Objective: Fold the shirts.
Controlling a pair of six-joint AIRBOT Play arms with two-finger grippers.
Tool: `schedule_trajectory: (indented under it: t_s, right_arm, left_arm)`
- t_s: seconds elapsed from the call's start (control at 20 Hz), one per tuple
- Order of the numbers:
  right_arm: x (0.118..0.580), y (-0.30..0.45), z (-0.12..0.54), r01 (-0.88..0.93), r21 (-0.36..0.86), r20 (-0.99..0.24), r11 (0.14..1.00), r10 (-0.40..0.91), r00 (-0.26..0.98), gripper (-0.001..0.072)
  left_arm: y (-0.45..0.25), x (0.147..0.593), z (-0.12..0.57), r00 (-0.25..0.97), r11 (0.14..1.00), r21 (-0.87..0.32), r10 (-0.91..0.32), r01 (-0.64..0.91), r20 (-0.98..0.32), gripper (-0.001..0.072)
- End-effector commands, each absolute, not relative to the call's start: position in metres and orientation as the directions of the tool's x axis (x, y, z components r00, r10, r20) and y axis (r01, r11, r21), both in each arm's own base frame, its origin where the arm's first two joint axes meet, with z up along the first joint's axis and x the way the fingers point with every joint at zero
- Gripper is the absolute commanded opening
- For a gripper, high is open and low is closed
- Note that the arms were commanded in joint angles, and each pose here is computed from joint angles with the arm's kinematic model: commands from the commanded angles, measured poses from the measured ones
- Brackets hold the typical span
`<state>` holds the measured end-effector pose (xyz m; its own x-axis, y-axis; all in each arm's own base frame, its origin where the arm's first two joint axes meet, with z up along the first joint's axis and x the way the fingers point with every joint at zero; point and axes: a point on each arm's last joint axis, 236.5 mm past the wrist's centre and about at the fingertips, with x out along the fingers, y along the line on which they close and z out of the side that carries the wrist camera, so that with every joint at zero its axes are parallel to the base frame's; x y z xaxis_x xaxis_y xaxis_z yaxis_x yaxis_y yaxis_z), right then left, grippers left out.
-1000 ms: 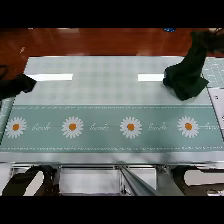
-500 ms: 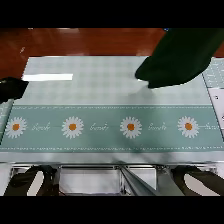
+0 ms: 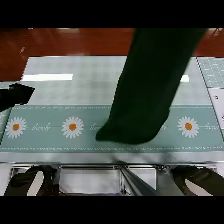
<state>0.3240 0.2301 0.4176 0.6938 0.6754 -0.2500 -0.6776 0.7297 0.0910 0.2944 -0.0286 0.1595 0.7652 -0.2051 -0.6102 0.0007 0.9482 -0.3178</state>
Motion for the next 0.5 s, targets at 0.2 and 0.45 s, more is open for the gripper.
schedule_trajectory:
  t_s: [0.2,0.45]
  right_arm:
    - [0.278,0.395,0.175,-0.761,0.386,-0.603,0.521,0.767,0.220,0.0023]
    - [0.272,0.453,0.075,-0.610,0.607,-0.629,0.510,0.777,0.023,0.0095]
  left_arm:
    - [-0.029,0.296,0.160,0.771,0.945,-0.328,-0.208,-0.002,-0.602,0.0508]
    - [-0.033,0.287,0.145,0.728,0.937,-0.350,-0.225,-0.022,-0.648,0.0508]
